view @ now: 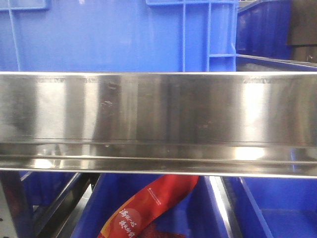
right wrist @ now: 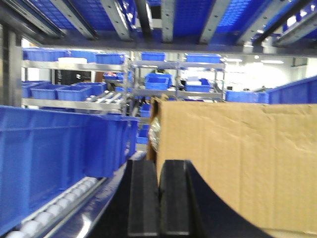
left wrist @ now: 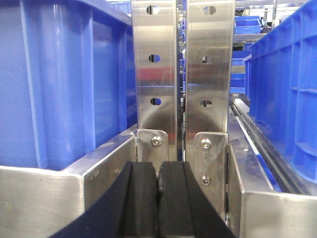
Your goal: Grab PVC pipe and place in blue bin
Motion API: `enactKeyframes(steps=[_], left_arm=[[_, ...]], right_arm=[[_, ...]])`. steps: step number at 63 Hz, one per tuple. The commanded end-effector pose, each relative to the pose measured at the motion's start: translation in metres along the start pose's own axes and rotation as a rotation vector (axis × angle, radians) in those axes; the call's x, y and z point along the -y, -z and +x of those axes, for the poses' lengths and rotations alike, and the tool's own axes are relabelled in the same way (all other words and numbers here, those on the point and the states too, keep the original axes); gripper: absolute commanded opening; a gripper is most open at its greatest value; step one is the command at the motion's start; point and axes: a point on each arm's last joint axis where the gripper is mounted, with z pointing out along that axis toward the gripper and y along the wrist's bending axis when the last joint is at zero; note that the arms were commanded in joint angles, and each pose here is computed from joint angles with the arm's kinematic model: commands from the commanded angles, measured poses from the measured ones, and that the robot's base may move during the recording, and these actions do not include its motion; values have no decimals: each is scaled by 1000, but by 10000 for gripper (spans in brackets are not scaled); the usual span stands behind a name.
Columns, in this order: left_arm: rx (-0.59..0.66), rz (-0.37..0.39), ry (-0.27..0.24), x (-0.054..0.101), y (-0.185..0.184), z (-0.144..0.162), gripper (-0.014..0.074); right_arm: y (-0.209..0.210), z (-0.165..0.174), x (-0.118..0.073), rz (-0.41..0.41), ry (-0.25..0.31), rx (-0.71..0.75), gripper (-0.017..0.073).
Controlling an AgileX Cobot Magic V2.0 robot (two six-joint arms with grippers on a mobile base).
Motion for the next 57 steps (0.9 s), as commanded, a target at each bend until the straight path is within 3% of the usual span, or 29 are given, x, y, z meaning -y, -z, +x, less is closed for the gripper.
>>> enactKeyframes(steps=[1,42,57], left_arm=[[26,3,2,0,0,-3,-111],[26,3,2,0,0,-3,-111],[26,3,2,0,0,-3,-111]], right_arm=[[0,5,1,17,9,-2,-162],[1,44,1,16,10,-113,-162],[1,44,1,16,10,-113,-162]])
